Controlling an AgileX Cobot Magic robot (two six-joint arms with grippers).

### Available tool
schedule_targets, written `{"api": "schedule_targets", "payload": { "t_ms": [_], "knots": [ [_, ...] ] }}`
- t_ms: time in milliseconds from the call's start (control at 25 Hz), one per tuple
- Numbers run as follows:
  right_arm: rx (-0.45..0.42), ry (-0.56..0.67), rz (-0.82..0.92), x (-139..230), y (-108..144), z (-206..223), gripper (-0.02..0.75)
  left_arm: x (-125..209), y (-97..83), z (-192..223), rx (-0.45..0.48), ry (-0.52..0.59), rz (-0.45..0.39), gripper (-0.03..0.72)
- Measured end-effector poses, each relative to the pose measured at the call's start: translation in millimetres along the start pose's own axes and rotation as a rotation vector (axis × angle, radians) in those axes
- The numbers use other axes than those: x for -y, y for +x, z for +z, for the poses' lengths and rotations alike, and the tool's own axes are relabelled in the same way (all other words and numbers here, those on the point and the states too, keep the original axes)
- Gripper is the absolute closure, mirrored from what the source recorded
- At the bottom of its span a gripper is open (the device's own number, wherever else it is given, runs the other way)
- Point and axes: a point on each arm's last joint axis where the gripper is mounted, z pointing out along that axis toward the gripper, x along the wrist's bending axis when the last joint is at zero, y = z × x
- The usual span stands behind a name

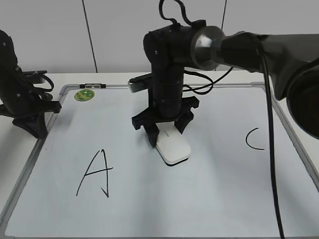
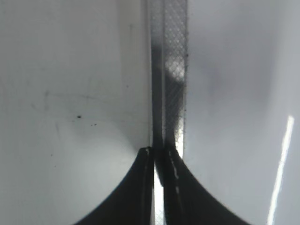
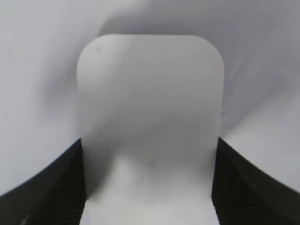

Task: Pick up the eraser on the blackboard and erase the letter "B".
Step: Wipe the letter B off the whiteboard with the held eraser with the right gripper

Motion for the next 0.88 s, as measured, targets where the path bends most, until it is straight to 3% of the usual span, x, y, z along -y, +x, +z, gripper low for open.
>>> {"api": "schedule_targets", "payload": {
  "t_ms": [360, 720, 880],
  "knots": [
    [0.009, -0.012, 0.132, -4.2, -58.5, 0.2, 0.209, 0.0, 0.0, 0.0, 0.0, 0.0, 0.0, 0.669],
    [-0.005, -0.022, 0.153, -3.8, -65.0, -4.2, 0.209, 0.1, 0.2, 0.0, -0.002, 0.001, 0.0, 0.669],
    [0.019, -0.06, 0.179, 0.0, -82.2, -25.6, 0.209, 0.2, 0.2, 0.0, -0.002, 0.002, 0.0, 0.669]
  ]
}}
